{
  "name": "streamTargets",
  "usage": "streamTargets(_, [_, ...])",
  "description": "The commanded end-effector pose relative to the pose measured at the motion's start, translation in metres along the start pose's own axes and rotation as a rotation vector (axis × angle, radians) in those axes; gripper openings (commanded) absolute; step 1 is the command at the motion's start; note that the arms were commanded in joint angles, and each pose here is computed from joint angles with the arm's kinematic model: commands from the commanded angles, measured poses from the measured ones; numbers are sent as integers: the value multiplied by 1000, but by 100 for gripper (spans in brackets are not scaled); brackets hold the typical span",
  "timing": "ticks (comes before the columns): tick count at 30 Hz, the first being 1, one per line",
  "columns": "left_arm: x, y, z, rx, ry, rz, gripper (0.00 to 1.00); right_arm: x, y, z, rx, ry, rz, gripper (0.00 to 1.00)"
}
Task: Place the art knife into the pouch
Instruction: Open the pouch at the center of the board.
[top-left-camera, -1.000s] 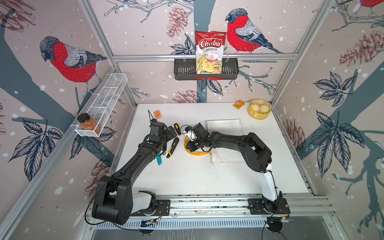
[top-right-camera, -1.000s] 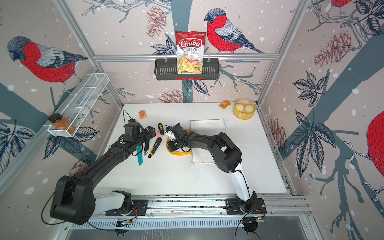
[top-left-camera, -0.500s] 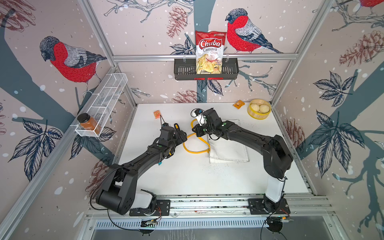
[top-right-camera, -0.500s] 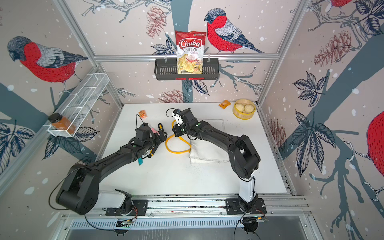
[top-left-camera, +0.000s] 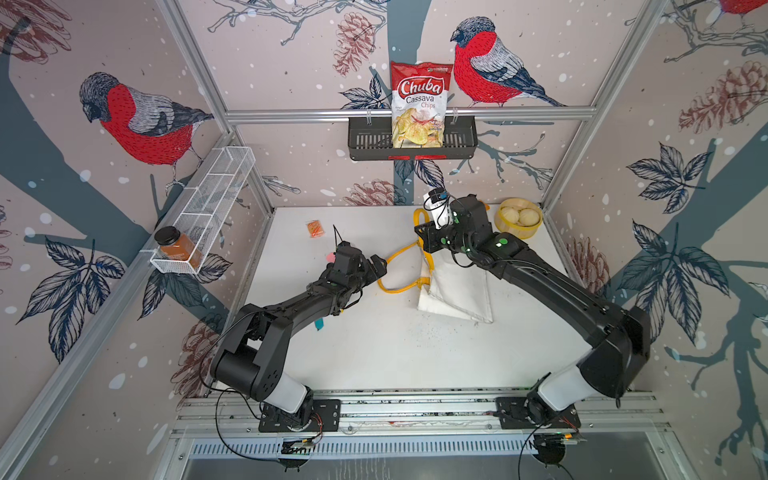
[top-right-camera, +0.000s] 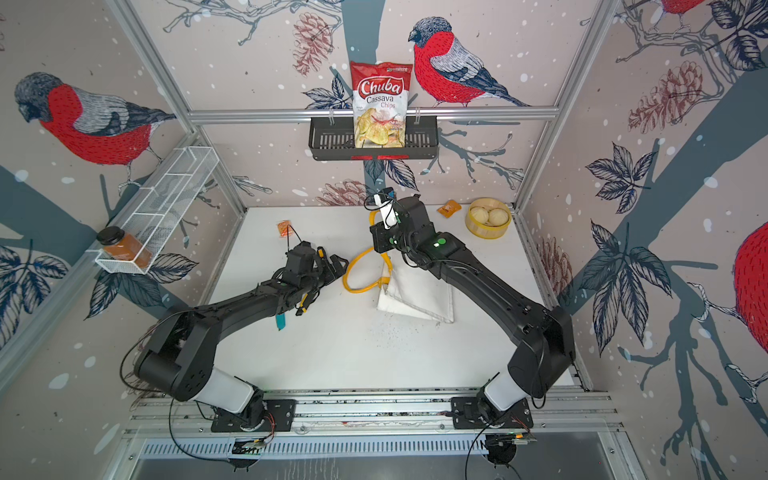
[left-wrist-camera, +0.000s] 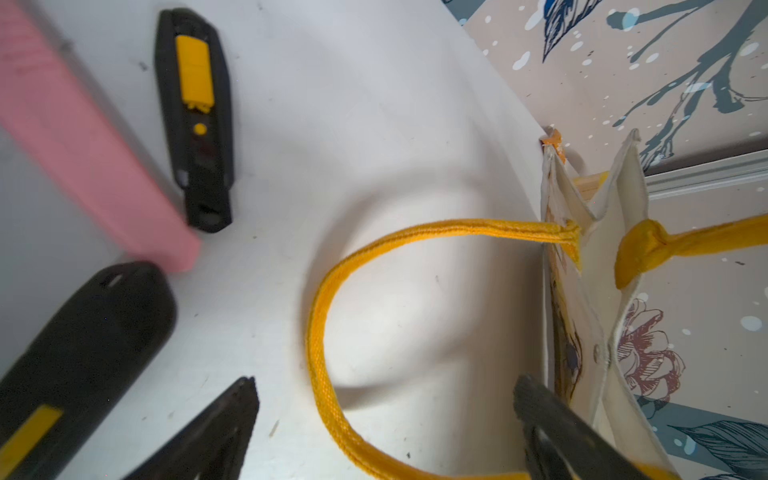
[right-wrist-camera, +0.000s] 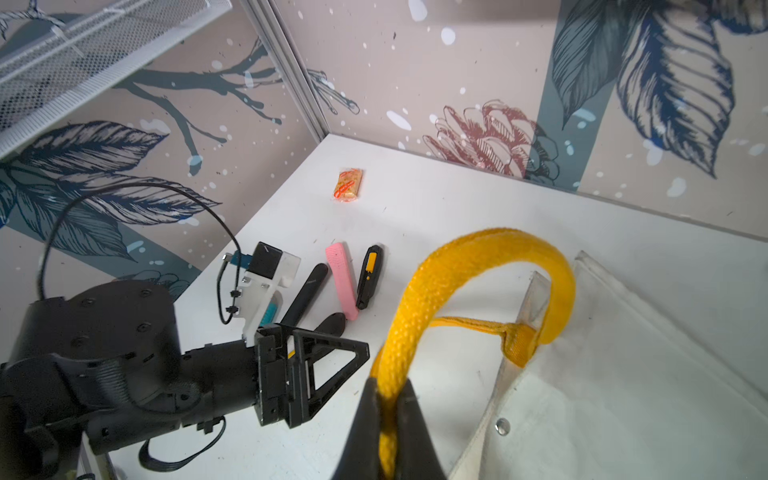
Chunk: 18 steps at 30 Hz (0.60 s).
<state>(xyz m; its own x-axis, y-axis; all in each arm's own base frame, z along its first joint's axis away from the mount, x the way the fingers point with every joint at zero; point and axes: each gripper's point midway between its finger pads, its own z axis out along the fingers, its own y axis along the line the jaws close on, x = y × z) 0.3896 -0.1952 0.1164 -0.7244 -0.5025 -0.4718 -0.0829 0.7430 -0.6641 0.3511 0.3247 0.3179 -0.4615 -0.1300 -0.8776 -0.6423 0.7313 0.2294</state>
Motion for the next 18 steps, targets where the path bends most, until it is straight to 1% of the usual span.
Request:
streamTargets(1, [-12, -31, 6, 58, -21, 37, 97, -21, 2, -15, 7, -61, -36, 0])
streamTargets(4, [-15, -57, 13, 103, -19, 53, 97, -27, 0, -19, 18, -66, -51, 0])
streamTargets(7, [-11, -83, 21, 148, -4, 73, 97, -34, -2, -25, 28, -90, -51, 0])
streamTargets(12, [9, -122, 30, 230, 42, 121, 97, -46, -11, -34, 43, -124, -41, 0])
streamTargets(16, [28, -140, 35, 276, 88, 154, 96, -55, -17, -42, 45, -147, -33, 0])
streamTargets(18, [35, -143, 38, 288, 107, 159, 93, -59, -20, -45, 49, -157, -31, 0])
